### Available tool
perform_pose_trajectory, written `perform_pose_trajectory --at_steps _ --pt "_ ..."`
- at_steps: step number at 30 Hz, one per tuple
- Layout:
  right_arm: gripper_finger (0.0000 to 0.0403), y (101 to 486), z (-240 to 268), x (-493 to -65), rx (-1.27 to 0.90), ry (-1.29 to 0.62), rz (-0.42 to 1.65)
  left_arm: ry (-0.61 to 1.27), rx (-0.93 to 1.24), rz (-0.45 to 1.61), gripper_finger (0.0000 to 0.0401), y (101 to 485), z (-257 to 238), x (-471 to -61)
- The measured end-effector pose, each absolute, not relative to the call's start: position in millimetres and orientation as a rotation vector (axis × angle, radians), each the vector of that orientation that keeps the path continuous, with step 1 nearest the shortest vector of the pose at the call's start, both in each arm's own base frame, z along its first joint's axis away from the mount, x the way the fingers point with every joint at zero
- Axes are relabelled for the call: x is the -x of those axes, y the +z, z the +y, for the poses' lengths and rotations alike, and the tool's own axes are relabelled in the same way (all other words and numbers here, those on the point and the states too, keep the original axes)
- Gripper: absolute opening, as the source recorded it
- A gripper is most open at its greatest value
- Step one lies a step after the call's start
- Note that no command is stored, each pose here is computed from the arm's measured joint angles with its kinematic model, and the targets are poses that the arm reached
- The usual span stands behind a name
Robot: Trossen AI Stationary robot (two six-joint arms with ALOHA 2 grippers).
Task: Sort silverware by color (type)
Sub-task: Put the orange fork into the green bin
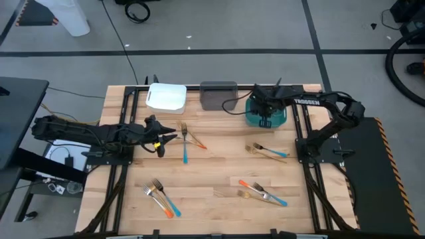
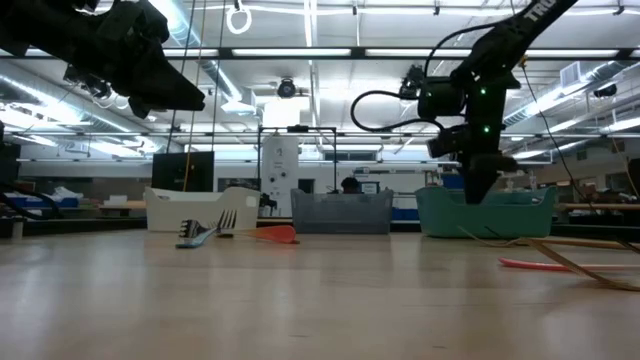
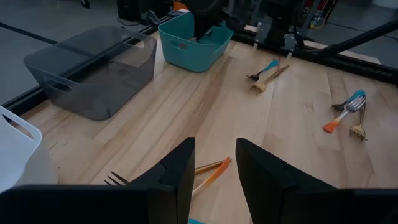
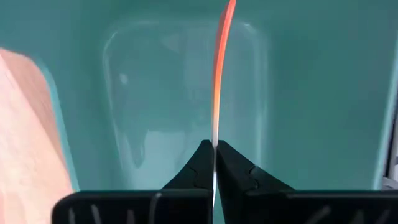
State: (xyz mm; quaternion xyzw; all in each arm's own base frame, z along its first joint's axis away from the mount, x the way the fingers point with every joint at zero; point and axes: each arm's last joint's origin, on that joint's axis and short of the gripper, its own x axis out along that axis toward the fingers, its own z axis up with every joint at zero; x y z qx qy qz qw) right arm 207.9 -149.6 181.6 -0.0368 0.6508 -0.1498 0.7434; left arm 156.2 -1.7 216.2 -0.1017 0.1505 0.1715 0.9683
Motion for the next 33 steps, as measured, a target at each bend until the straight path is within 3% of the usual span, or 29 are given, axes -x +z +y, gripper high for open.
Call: perform_pose_trajectory --at_steps 24,33 --pt "0.0015 155 -149 -195 0.008 -0.338 1.386 0.347 0.208 0.303 0.0125 216 -2 -156" --pt "0.0065 153 -149 -193 -0.014 -0.355 1.385 0.354 0.247 0.297 0.0126 216 -2 -156"
